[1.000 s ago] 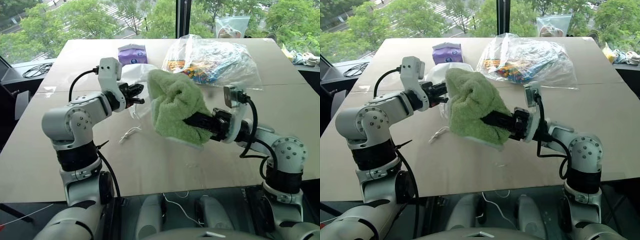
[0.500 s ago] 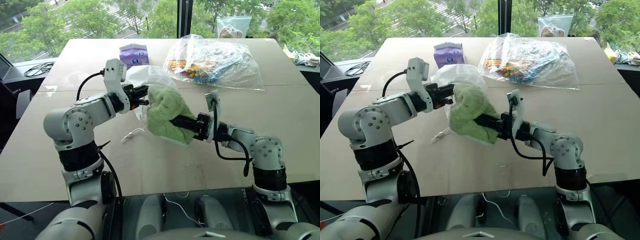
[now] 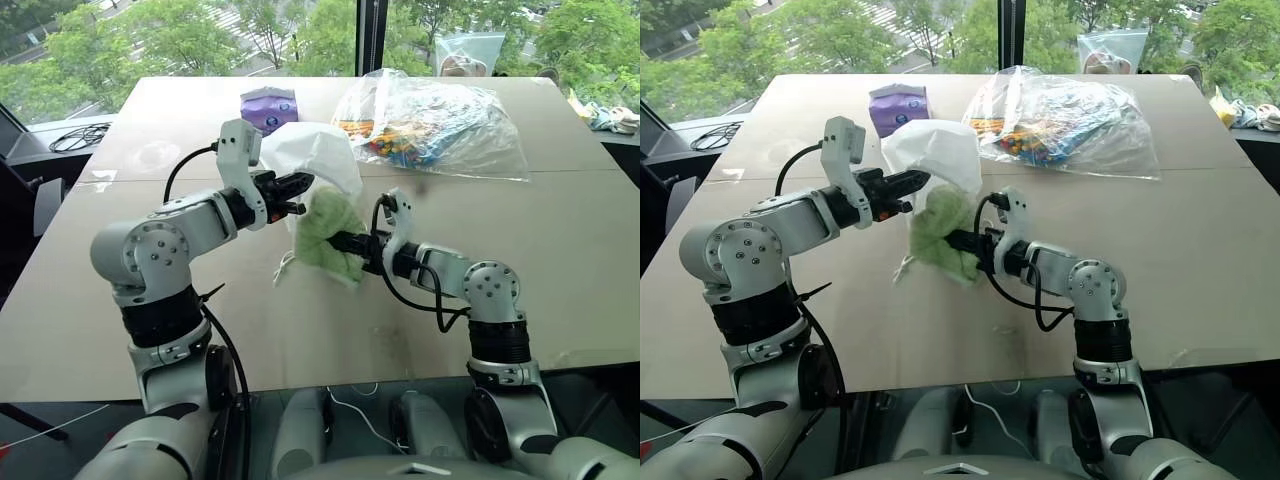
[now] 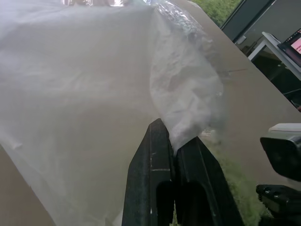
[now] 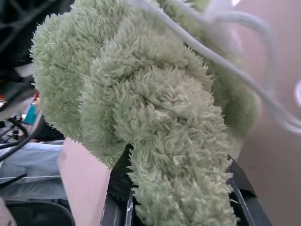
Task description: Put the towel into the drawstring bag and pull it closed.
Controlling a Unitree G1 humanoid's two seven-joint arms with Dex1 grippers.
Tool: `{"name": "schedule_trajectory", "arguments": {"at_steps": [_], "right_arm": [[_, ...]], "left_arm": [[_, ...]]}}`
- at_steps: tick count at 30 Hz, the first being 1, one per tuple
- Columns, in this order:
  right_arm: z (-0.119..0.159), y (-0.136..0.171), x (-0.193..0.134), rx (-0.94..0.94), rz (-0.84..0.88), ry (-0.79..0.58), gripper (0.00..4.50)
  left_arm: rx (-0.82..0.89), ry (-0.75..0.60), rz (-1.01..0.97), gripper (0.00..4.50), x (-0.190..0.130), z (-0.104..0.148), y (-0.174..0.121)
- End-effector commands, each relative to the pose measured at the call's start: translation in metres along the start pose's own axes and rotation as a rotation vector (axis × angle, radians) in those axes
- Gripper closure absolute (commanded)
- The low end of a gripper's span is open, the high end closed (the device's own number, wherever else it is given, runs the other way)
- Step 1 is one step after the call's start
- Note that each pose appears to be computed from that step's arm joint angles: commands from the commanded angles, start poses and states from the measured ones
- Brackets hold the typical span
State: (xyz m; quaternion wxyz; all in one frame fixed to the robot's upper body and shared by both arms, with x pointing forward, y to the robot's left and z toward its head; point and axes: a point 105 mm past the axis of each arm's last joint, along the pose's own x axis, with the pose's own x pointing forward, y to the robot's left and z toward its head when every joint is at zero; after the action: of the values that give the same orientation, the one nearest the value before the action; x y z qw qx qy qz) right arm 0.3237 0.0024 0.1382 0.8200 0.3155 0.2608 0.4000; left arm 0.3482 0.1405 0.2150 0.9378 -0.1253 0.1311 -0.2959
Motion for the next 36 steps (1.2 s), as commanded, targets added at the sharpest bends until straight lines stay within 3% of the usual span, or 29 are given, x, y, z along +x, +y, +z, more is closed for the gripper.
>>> {"name": "schedule_trajectory", "arguments": {"at_steps": [1, 6, 11, 13, 16, 19, 24, 26, 30, 33, 35, 36], "right_arm": [[0.028, 0.024, 0.000, 0.052, 0.086, -0.118, 4.13], [0.050, 0.039, 0.001, 0.120, 0.147, -0.231, 4.13], [0.068, 0.018, 0.007, 0.194, 0.058, -0.351, 4.13], [0.054, 0.019, 0.013, 0.101, 0.051, -0.273, 4.13], [0.005, 0.020, 0.017, -0.169, 0.033, -0.029, 4.13], [-0.010, 0.023, 0.012, -0.258, 0.076, 0.034, 4.13], [0.045, 0.012, 0.016, -0.085, 0.001, -0.252, 4.13], [0.046, 0.015, 0.017, -0.089, 0.023, -0.243, 4.13], [0.012, 0.037, 0.021, -0.243, 0.128, -0.084, 4.13], [0.061, 0.022, 0.016, 0.064, 0.075, -0.374, 4.13], [0.058, 0.025, 0.015, 0.072, 0.100, -0.362, 4.13], [0.044, 0.032, 0.017, -0.038, 0.114, -0.285, 4.13]], "left_arm": [[0.042, -0.035, -0.024, 4.50, -0.002, 0.007, -0.011], [0.054, -0.002, -0.049, 4.50, 0.004, -0.004, -0.020], [0.073, 0.035, -0.047, 4.50, 0.008, -0.016, -0.023], [0.077, 0.032, -0.064, 4.50, 0.008, -0.016, -0.026], [0.069, 0.011, -0.084, 4.50, 0.007, -0.009, -0.029], [0.067, 0.008, -0.083, 4.50, 0.007, -0.006, -0.028], [0.062, 0.041, -0.116, 4.50, 0.006, -0.017, -0.034], [0.058, 0.044, -0.132, 4.50, 0.005, -0.019, -0.038], [0.046, 0.049, -0.146, 4.50, 0.006, -0.022, -0.042], [0.046, 0.073, -0.140, 4.50, 0.006, -0.028, -0.041], [0.051, 0.087, -0.154, 4.50, 0.005, -0.032, -0.044], [0.050, 0.089, -0.164, 4.50, 0.004, -0.033, -0.045]]}}
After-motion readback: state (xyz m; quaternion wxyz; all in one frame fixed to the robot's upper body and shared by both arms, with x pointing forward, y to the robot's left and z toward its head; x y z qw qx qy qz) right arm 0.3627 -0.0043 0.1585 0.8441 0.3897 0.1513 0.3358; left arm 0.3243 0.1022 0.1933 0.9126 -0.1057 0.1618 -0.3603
